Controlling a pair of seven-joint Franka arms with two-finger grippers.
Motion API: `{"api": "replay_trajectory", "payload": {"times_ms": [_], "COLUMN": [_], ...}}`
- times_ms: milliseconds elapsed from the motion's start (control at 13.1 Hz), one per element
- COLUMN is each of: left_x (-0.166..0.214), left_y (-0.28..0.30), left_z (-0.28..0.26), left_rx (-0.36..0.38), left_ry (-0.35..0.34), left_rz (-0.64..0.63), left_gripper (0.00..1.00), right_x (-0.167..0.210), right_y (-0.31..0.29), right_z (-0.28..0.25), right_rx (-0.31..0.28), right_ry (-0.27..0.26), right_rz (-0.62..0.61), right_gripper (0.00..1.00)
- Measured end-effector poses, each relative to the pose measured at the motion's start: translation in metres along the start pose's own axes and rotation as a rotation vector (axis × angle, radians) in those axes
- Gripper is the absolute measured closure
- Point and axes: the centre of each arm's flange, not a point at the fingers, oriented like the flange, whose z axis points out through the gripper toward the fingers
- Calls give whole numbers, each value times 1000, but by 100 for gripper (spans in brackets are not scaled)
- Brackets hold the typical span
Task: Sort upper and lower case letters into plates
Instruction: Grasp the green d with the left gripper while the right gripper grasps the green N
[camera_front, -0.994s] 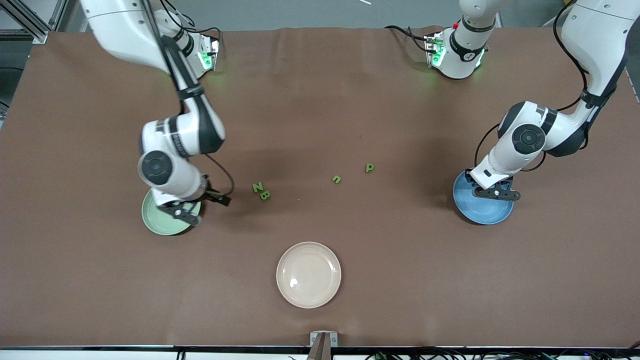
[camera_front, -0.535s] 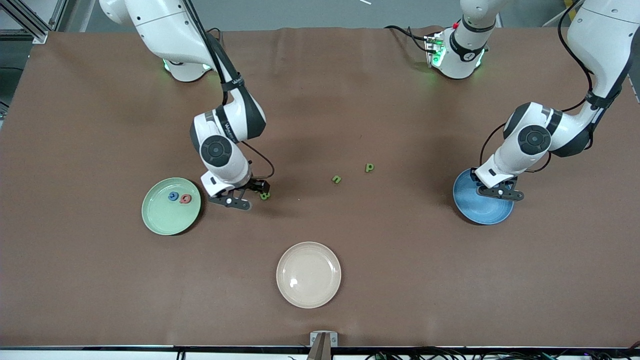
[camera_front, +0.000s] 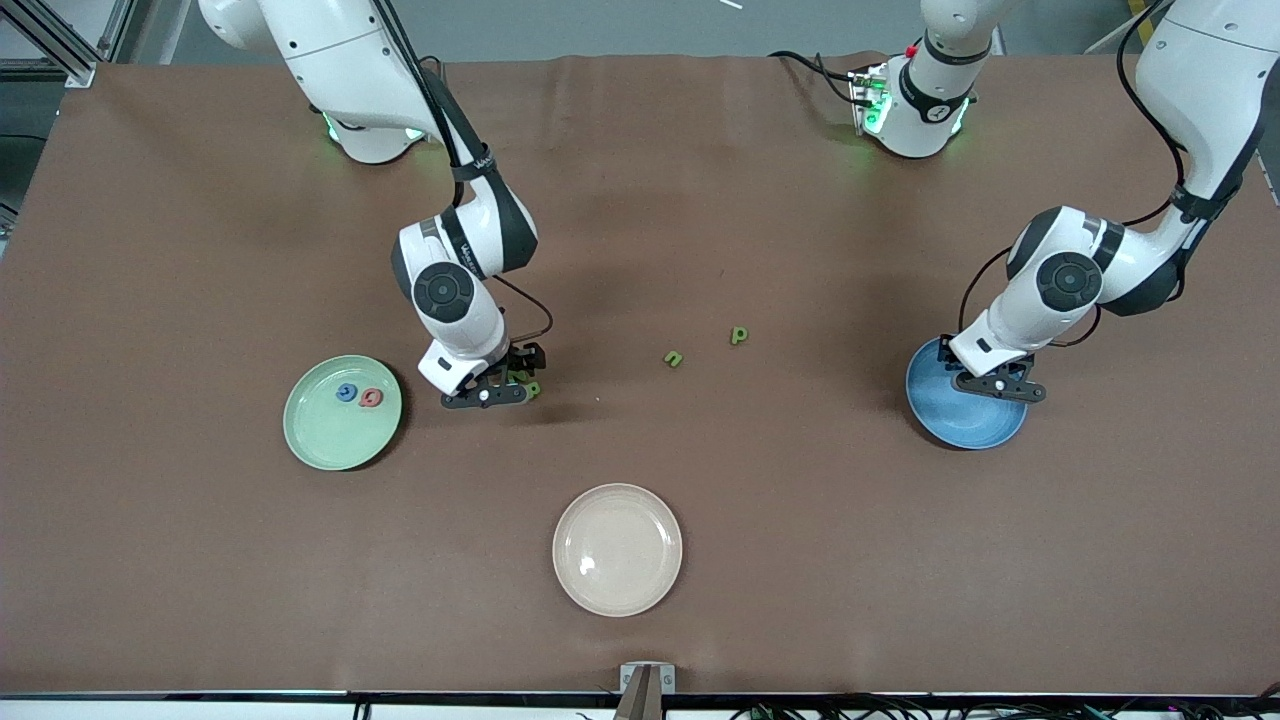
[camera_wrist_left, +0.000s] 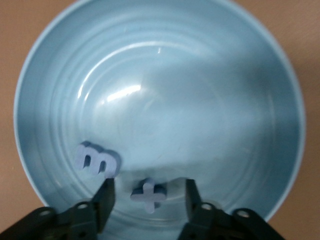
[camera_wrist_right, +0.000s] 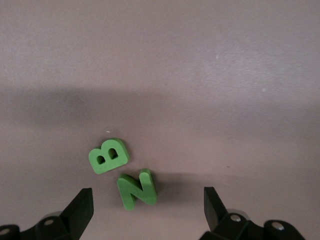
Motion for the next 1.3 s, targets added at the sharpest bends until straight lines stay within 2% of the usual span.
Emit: {"api": "replay_trajectory", "payload": {"times_ms": [229,382,612,1147,1224,1300], "left_x": [19,31,40,40,40,41], "left_y": [26,57,117,279,292,302], "left_z": [-29,-56,-90,-112,-109,-105], "left_rx": [-25,-38,-48,-131,-140,-148], "left_ry": [31,0,7,23,15,6], "left_rz": [-12,-55,-135,-151,-148,-148], "left_gripper": [0,0,0,0,0,0], "right_x": [-15,-15,-15,-13,-12,-12], "right_y": [-6,-8,-8,-9,-9,-9], "right_z": [13,13,13,20,20,20], "right_rx": [5,7,8,9,10,10], "right_ry": [11,14,19,46,50,50], "right_rz": [-20,-32,-74,-101,-102,-105], "right_gripper": [3,6,11,18,25,26]}}
